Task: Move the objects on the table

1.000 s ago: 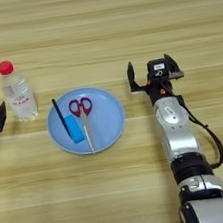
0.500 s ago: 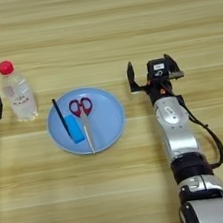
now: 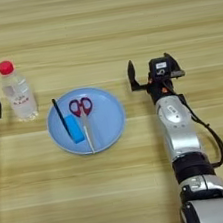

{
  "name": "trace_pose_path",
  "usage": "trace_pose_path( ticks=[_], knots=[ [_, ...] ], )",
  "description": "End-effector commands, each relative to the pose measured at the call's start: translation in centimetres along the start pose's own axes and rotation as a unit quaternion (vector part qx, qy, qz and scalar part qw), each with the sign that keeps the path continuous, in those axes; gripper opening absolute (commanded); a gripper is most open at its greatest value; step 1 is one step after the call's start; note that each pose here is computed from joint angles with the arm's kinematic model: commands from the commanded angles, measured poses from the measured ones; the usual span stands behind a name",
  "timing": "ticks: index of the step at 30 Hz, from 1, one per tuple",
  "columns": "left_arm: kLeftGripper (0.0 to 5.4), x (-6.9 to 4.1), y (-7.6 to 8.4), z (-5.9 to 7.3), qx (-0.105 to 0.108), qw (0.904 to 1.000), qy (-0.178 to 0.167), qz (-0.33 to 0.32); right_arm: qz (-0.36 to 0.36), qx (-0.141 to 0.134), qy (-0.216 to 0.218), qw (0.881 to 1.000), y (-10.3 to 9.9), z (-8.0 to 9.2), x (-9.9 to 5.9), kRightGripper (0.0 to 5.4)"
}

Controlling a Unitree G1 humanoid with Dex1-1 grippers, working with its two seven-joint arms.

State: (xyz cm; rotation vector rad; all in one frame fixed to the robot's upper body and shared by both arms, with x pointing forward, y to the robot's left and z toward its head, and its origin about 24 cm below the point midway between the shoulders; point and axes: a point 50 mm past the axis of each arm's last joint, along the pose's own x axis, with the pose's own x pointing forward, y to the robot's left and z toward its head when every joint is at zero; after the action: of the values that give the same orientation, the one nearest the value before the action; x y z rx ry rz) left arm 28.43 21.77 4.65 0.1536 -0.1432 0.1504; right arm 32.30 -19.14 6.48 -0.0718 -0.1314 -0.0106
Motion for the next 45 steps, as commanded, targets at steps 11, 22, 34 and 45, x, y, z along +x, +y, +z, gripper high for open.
trace_pose_path(
  ticks=[11, 22, 34, 45],
  knots=[
    [5.35, -0.3, -1.7, 1.2, -0.005, 0.9996, -0.027, 0.006, 0.067, -0.03, 0.01, 0.997, 0.3, 0.5, -0.9, 5.4],
    [5.35, -0.8, -2.3, 1.2, -0.016, 0.9997, -0.02, 0.005, 0.113, -0.032, 0.018, 0.993, 0.9, 1.4, -1.5, 5.4],
    [5.35, -0.8, -2.2, 0.8, -0.008, 0.9997, 0.018, 0.013, 0.12, -0.028, 0.018, 0.992, 1.1, 1.4, -1.7, 5.4],
    [5.35, -1.0, -1.8, 1.8, 0.033, 0.9993, 0.0, 0.016, 0.127, -0.01, 0.022, 0.992, 1.3, 1.3, -1.9, 5.4]
  ],
)
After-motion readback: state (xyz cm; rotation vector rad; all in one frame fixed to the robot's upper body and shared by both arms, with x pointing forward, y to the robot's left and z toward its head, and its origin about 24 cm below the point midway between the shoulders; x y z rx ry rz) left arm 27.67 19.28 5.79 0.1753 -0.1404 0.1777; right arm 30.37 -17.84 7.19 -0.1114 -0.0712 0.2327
